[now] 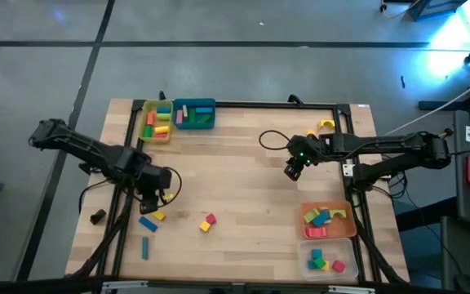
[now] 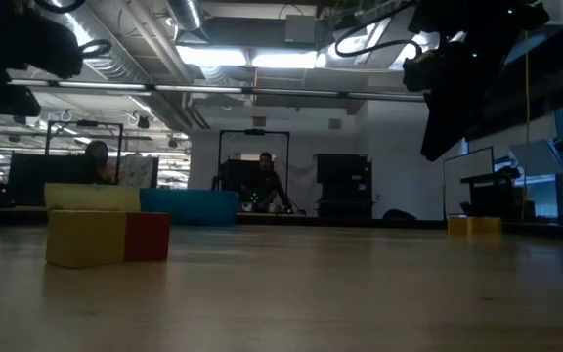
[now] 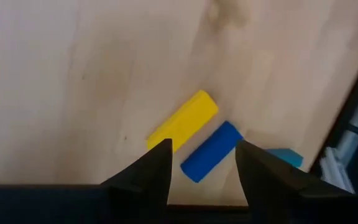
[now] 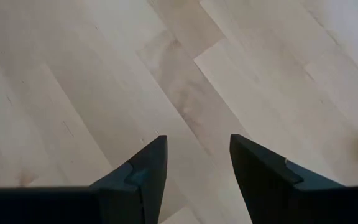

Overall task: Sort blocks by size
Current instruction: Put the yellow rectangular block into the blue bin, then put the yellow square block into the transparent bin

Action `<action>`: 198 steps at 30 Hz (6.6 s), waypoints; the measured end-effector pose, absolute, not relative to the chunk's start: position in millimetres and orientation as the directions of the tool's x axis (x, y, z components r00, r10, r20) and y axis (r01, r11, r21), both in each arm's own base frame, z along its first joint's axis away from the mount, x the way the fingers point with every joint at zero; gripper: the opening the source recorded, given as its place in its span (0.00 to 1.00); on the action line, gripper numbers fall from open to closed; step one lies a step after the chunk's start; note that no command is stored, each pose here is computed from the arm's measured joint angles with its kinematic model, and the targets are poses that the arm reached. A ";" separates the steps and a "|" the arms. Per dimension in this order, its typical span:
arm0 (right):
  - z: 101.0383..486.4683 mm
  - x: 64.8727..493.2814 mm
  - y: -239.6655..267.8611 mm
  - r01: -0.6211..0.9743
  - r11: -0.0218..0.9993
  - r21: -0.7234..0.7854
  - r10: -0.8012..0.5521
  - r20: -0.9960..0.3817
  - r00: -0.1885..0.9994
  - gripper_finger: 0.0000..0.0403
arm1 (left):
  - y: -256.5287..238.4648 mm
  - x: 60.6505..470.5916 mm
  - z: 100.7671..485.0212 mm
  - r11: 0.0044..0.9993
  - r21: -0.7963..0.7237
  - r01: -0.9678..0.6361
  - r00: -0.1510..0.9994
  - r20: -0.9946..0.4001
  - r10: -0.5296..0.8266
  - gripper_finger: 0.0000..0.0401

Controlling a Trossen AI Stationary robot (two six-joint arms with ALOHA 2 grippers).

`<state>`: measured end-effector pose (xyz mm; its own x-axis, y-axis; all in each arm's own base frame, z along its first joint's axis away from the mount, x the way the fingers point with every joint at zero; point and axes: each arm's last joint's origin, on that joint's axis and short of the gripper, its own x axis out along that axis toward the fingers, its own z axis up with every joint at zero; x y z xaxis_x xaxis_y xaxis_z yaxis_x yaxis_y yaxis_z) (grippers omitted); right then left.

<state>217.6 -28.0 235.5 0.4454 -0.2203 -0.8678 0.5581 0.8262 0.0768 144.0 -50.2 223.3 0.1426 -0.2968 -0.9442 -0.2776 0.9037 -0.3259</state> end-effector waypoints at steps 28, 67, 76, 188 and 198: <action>235.3 217.3 -27.9 0.558 0.826 0.076 -0.218 -0.870 0.442 0.43 | -112.2 163.4 156.2 0.974 -0.018 0.228 -0.118 -0.993 0.010 0.55; 235.2 217.8 -26.5 0.539 0.835 0.112 -0.175 -0.874 0.453 0.43 | -38.0 263.5 191.1 0.950 0.290 -0.117 0.213 -0.927 0.309 0.21; 235.1 217.8 -26.7 0.540 0.834 0.112 -0.175 -0.874 0.453 0.43 | 79.5 286.6 213.2 0.841 0.484 -0.242 0.297 -0.788 0.540 0.21; 231.2 250.6 -137.2 0.430 0.830 0.354 0.267 -0.930 0.252 0.34 | 168.4 281.9 218.8 0.834 0.328 -0.445 0.487 -0.693 0.532 0.50; 251.1 286.9 -13.9 0.323 0.820 0.473 0.463 -0.879 0.113 0.35 | 149.7 292.3 218.7 0.859 0.318 -0.401 0.520 -0.693 0.500 0.50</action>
